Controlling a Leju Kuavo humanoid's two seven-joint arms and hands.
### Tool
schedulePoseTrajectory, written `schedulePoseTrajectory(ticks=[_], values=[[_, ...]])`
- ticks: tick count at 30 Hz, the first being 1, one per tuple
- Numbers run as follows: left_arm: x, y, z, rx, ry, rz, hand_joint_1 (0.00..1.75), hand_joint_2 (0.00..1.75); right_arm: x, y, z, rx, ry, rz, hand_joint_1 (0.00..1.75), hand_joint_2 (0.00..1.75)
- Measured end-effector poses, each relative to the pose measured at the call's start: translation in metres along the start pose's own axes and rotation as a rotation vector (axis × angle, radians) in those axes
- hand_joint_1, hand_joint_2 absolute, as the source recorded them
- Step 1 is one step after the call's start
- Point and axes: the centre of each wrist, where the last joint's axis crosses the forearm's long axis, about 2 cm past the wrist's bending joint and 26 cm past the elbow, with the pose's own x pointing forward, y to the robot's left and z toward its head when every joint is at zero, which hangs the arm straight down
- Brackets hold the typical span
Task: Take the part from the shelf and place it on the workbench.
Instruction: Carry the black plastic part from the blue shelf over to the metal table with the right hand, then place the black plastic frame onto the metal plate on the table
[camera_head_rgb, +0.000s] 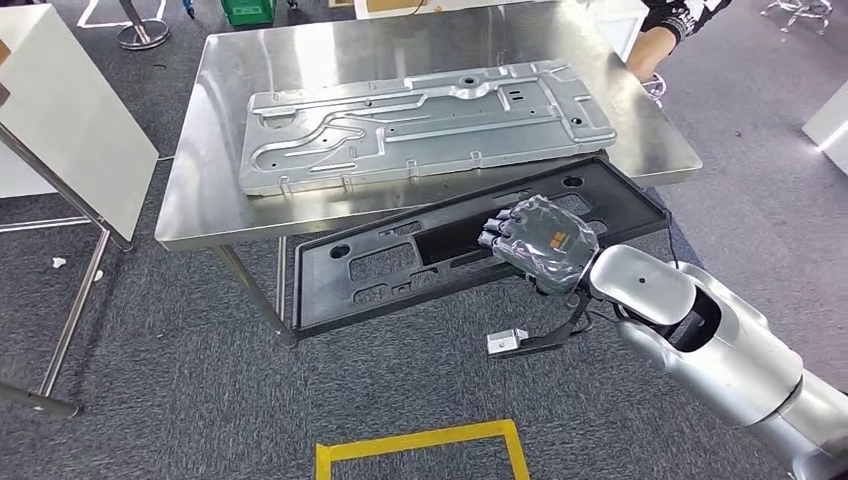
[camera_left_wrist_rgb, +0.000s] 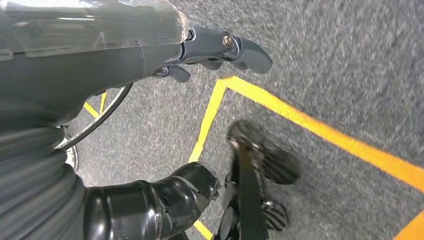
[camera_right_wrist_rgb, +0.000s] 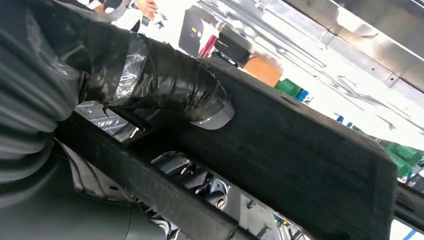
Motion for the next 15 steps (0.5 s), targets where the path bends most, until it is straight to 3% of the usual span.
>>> schedulePoseTrajectory(ticks=[15], values=[[0.0003,0.0020,-0.0003,0.009,0.014,-0.009,0.00,1.75,0.0013,0.0035,-0.0006,0.015,-0.006,-0.008,1.75,1.75]])
